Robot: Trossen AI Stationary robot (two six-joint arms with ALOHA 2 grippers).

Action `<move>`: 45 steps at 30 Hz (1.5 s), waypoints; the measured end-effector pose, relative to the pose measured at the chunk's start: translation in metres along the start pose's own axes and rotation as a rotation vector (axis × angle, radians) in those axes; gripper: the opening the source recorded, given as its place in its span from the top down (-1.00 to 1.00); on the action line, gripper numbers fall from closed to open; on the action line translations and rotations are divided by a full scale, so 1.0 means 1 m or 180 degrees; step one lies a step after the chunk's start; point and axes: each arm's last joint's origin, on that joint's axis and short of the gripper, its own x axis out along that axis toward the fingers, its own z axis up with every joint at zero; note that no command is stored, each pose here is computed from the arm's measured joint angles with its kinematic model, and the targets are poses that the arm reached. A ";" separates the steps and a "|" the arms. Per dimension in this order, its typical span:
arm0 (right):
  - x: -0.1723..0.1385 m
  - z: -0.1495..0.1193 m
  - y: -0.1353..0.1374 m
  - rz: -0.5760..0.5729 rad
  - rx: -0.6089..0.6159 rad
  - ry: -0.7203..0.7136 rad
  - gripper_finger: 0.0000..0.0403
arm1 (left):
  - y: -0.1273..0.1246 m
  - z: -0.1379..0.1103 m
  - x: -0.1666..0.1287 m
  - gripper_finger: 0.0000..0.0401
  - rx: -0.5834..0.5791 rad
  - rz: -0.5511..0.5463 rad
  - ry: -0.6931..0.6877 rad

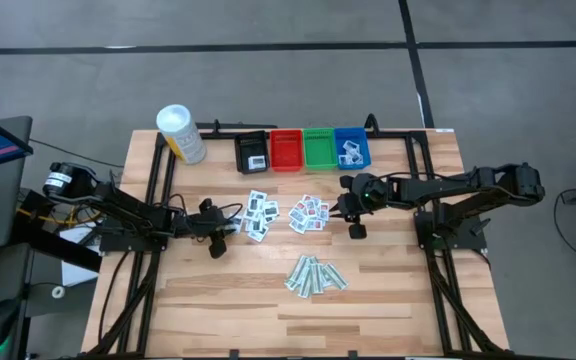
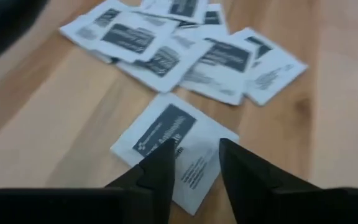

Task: Pick & Place First Aid Supplies
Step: Put the black towelette pack into the black bin

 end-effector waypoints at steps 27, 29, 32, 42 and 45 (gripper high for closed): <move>0.000 0.000 0.000 0.0000 -0.0001 0.0000 0.68 | -0.002 -0.008 0.012 0.19 0.0278 0.0036 0.0182; 0.000 0.000 0.000 0.0000 -0.0001 -0.0001 0.68 | -0.002 -0.009 0.013 0.19 0.0262 0.0049 0.0180; 0.000 0.000 0.000 -0.0002 -0.0001 -0.0004 0.68 | -0.002 -0.009 0.012 0.19 0.0254 0.0029 0.0175; 0.000 0.000 0.000 -0.0002 -0.0001 -0.0004 0.68 | -0.002 -0.009 0.012 0.48 0.0240 0.0049 0.0175; 0.000 0.000 0.000 -0.0002 -0.0001 -0.0004 0.68 | -0.001 -0.009 0.012 0.59 0.0234 0.0056 0.0176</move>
